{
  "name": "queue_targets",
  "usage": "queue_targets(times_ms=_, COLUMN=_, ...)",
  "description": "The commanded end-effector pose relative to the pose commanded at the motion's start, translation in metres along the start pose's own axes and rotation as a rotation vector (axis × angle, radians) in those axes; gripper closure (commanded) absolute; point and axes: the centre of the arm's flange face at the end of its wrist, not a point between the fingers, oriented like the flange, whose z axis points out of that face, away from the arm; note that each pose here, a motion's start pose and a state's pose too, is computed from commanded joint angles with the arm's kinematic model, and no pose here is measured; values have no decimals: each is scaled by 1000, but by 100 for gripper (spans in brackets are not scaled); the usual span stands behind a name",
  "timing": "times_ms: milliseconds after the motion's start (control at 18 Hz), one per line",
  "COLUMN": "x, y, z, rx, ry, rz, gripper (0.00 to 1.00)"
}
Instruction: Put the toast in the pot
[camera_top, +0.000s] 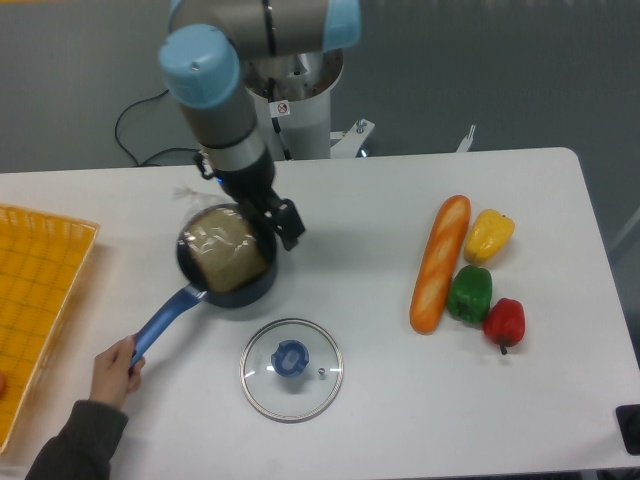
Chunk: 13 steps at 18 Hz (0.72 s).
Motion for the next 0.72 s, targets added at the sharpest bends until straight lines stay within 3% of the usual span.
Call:
queue_targets(times_ms=167, x=-34, y=9, z=10, rx=37, ry=25, rz=-42, gripper=0)
queue_targets(times_ms=333, x=-59, y=15, z=19, rx=35, ry=29, rz=-9, gripper=0)
queue_targets(times_ms=722, x=-73, y=29, z=30, rx=34, ry=52, rz=-38, gripper=0)
